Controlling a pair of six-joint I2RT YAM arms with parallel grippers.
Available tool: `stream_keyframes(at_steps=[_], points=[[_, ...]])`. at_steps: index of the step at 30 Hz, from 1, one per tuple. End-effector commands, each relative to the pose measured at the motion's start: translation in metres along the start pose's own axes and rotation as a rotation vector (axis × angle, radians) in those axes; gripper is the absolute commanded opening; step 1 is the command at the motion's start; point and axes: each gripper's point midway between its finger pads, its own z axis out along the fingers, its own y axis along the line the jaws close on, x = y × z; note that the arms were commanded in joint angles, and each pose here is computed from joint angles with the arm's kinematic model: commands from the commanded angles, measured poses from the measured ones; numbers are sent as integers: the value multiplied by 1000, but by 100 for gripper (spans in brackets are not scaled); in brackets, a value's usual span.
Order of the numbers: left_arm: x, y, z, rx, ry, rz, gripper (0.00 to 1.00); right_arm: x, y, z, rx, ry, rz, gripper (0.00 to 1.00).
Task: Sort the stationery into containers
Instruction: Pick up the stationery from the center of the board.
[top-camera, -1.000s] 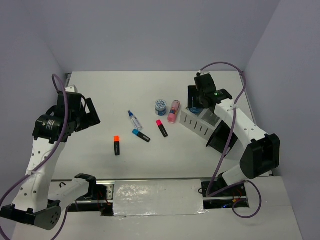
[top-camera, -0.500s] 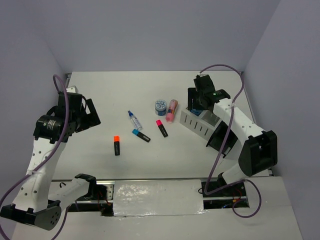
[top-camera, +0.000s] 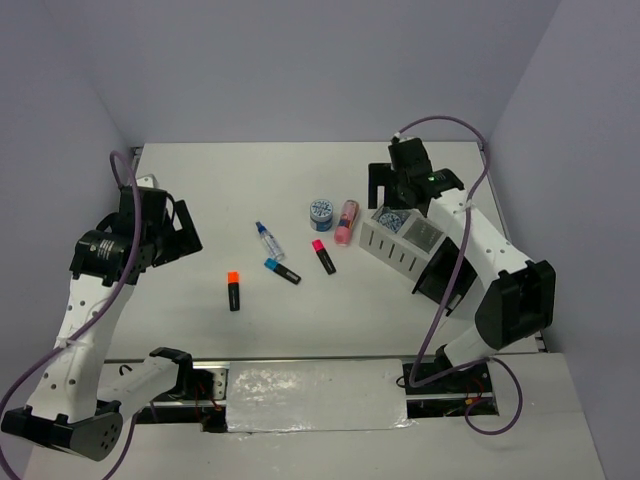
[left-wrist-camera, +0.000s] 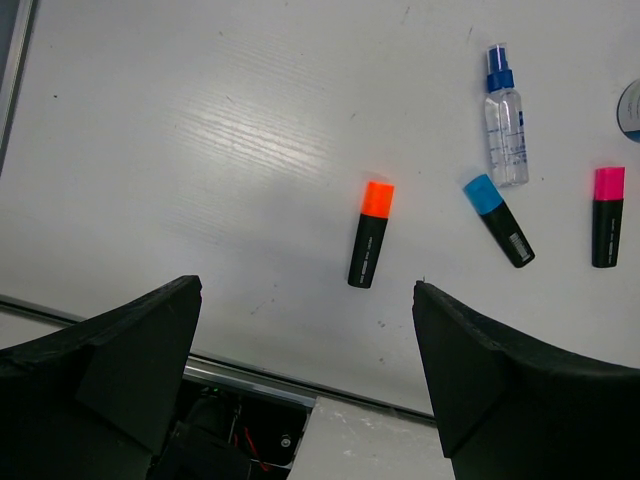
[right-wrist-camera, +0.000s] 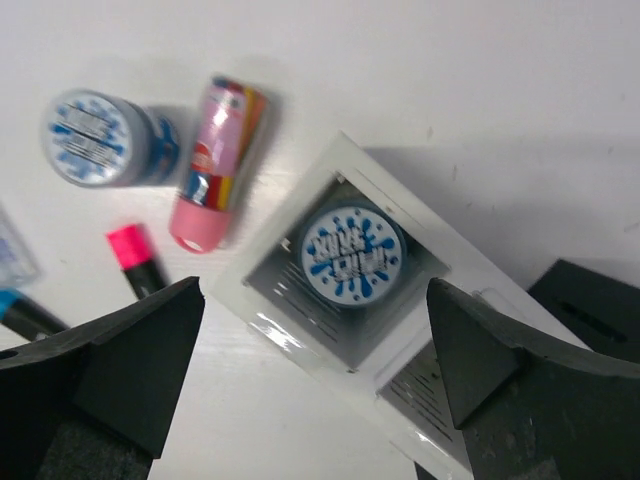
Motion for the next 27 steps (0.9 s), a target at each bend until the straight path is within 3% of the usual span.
stream_keyframes(at_steps=[1,4,12,19,27], points=[[-5,0,-2,13,-28,5,99,-47,28,-36,-101,-146,-16,100],[-7,-2,-2,18,-31,2,99,-61,77,-41,-227,-186,-113,100],[-7,-4,-3,28,-20,16,99,-57,153,38,-235,-59,-272,100],[-8,4,-1,-21,-16,37,99,-32,171,90,-242,12,-370,100],[3,11,8,-51,6,50,99,10,176,118,-287,100,-386,100]])
